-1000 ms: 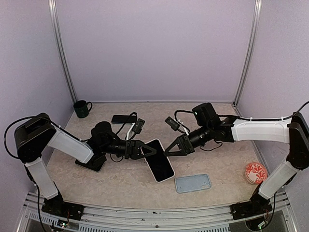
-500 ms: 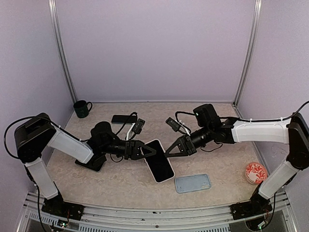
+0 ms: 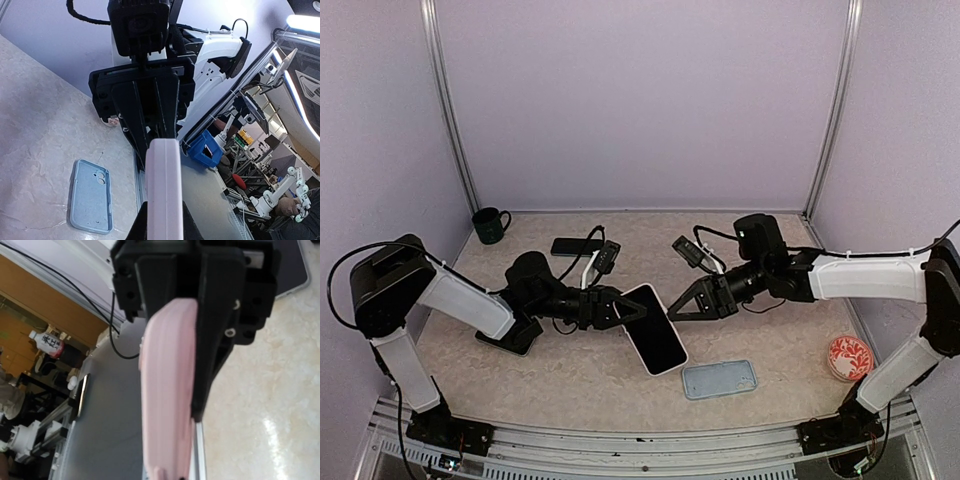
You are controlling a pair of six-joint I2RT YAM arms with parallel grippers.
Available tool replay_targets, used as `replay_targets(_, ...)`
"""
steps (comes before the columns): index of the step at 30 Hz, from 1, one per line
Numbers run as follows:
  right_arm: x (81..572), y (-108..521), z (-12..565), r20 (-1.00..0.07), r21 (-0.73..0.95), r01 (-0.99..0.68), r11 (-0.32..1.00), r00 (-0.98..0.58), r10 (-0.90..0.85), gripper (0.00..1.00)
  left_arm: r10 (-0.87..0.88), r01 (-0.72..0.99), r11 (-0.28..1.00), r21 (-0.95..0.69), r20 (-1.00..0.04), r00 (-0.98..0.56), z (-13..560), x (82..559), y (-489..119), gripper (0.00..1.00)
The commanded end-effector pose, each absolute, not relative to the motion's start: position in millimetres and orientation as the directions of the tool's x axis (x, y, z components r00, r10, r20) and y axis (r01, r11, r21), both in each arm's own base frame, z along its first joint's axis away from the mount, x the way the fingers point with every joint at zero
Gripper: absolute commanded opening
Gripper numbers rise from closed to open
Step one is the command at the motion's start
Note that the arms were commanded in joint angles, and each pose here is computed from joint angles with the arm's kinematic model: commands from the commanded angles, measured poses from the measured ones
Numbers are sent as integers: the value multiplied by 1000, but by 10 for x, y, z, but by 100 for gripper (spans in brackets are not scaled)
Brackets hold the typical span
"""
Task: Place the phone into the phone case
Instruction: Press the phone case against the phone, then pass from the left arm to the right
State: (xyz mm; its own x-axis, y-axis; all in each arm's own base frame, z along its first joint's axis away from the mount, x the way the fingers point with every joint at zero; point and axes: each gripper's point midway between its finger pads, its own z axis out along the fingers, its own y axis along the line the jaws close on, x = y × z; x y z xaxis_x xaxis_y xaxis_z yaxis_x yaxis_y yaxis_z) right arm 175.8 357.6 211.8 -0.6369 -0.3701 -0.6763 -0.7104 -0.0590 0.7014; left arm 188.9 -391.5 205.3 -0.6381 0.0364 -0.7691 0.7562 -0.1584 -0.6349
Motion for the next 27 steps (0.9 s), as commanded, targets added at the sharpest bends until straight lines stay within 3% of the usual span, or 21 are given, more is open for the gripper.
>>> replay_targets(1,1605,3365,2513,-732,671,-709,-216,-590,-341,15,25,752,-139,-644,-762,-647,2064,1973,-3830,0)
replay_targets(6,1690,3355,2490,-727,673,-720,-169,-602,-330,35,20,752,-134,-645,-761,-649,2070,1990,-3830,0)
replay_targets(14,2025,3461,2136,-740,555,-819,145,-565,-364,72,-6,738,-75,-671,-739,-673,2054,2133,-3868,0)
replay_targets(16,2055,3511,2092,-759,498,-844,201,-536,-371,93,-20,726,-41,-686,-726,-688,2042,2212,-3879,0)
replay_targets(17,2086,3530,2070,-768,462,-855,236,-519,-375,99,-24,717,-20,-697,-716,-697,2022,2251,-3890,0)
replay_targets(27,2397,3595,1979,-833,147,-853,502,-380,-401,99,-141,619,128,-775,-632,-762,1946,2574,-3855,0)
